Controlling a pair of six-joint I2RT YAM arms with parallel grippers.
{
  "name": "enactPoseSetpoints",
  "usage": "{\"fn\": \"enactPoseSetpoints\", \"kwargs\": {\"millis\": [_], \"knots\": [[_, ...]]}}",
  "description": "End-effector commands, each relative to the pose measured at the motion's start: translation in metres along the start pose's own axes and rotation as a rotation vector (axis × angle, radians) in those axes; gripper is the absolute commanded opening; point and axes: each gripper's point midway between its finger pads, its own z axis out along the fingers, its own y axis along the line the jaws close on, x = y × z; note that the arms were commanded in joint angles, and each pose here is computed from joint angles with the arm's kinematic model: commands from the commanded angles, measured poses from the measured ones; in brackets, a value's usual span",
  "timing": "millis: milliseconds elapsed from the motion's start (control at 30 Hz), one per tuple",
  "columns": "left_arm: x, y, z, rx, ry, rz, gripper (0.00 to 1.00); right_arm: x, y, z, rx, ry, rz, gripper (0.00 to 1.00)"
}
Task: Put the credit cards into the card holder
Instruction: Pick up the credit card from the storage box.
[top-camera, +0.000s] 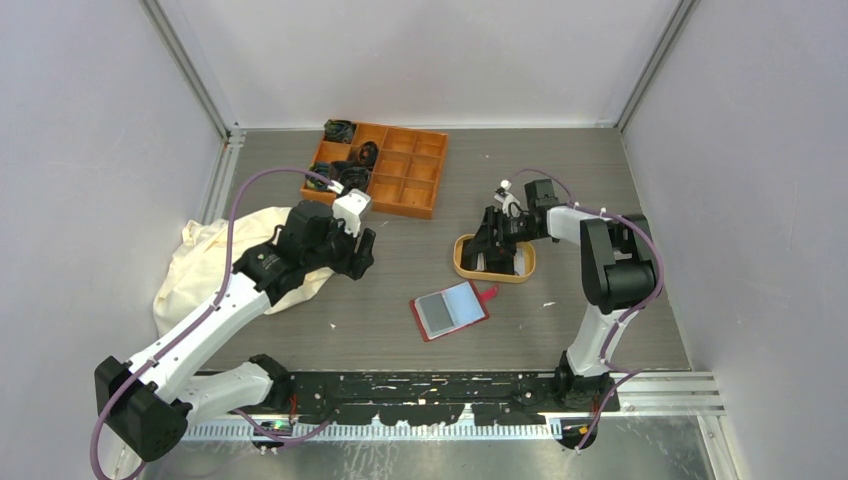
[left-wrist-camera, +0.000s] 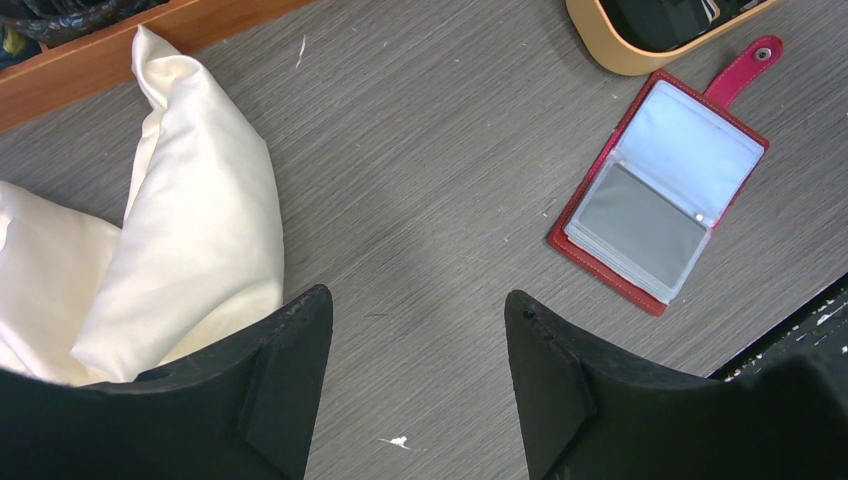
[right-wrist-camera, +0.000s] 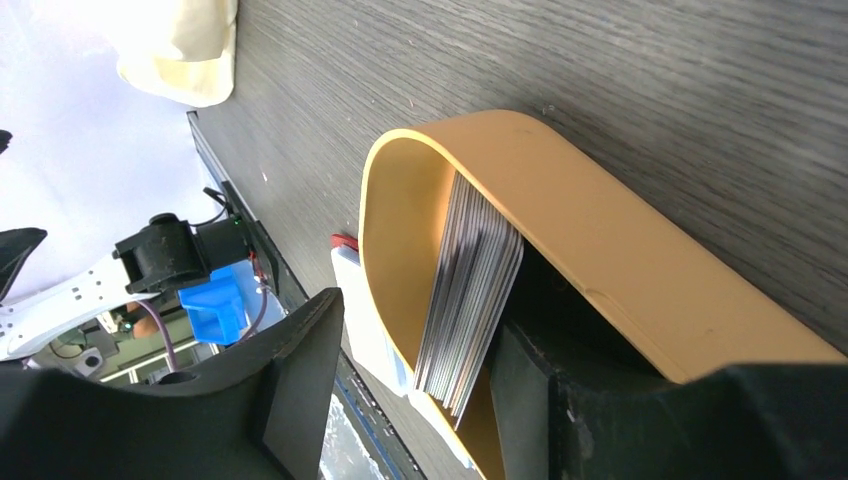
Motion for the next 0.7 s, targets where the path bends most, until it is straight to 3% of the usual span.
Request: {"fn": "enactPoseSetpoints", "kwargs": {"millis": [0,433,667], "knots": [[-0.017,0.0,-0.007,0.003,-0.053,0.021,0.64,-0.011,0.018,-0.01,-0.063,-0.023,-0.034,0.58],[-0.017,0.001,-0.007,-0.001,-0.053,0.023,0.64,-0.025,0.023,-0.039,-0.082,-0.11,-0.017,0.55],[-0.017,0.0,-0.007,0.0,-0.052,0.023,0.64,-0.026,0.001,-0.041,0.01,-0.114,0.03,0.44]]}}
